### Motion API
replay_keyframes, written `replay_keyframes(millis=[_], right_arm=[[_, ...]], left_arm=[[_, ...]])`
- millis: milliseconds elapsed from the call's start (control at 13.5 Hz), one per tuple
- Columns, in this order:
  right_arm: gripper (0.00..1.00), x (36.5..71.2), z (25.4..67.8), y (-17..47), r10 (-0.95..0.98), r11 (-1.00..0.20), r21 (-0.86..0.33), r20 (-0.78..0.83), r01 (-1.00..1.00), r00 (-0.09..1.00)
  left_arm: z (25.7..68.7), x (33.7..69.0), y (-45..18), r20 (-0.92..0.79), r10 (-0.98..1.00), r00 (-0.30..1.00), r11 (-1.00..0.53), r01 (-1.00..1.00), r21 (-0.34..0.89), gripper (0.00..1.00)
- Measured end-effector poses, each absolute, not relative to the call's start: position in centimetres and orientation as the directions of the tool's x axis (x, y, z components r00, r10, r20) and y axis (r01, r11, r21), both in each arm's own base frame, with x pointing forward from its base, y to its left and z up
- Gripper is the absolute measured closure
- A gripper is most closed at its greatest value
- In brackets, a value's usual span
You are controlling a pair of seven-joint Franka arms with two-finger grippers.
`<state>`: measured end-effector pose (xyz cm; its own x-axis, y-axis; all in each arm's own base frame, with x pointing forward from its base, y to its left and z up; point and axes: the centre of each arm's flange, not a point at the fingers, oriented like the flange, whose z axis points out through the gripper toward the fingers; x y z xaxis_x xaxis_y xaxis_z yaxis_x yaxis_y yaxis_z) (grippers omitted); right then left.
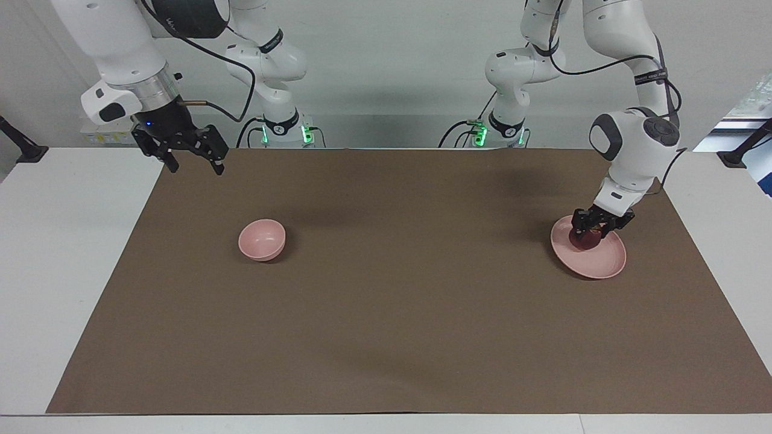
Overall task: Move apple from plate to bowl
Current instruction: 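Lower the left gripper onto the red apple on the plate and close, then lift the apple with the left gripper toward the table center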
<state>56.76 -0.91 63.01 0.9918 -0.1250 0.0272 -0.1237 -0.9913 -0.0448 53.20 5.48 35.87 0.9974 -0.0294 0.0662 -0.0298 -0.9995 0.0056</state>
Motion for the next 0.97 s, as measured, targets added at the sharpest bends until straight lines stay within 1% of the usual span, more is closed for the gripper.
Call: replay_keyframes(millis=[223,520,743,965], right_arm=[[0.0,56.8,63.0,-0.9,-0.125,-0.991,-0.045,0.027,-0.124,0.992],[0.0,56.8,63.0,-0.9,-0.125,-0.991,-0.045,0.027,-0.124,0.992],[0.0,56.8,63.0,-0.9,-0.125,-0.991,-0.045,0.027,-0.124,0.992],[0.0,56.8,63.0,-0.9,-0.125,-0.991,-0.045,0.027,-0.124,0.992]], left_arm=[[38.7,54.5,4.3,0.04,-0.032,0.999,-0.999,-0.034,0.038,0.36],[43.9,55.6,1.6,0.011,0.0,1.0,-0.983,-0.002,0.184,0.36],[46.8,54.9,-0.7,0.011,0.015,1.0,-0.953,0.011,0.302,0.36],[48.0,53.8,-4.4,-0.02,-0.022,1.0,-0.923,-0.012,0.386,0.36]])
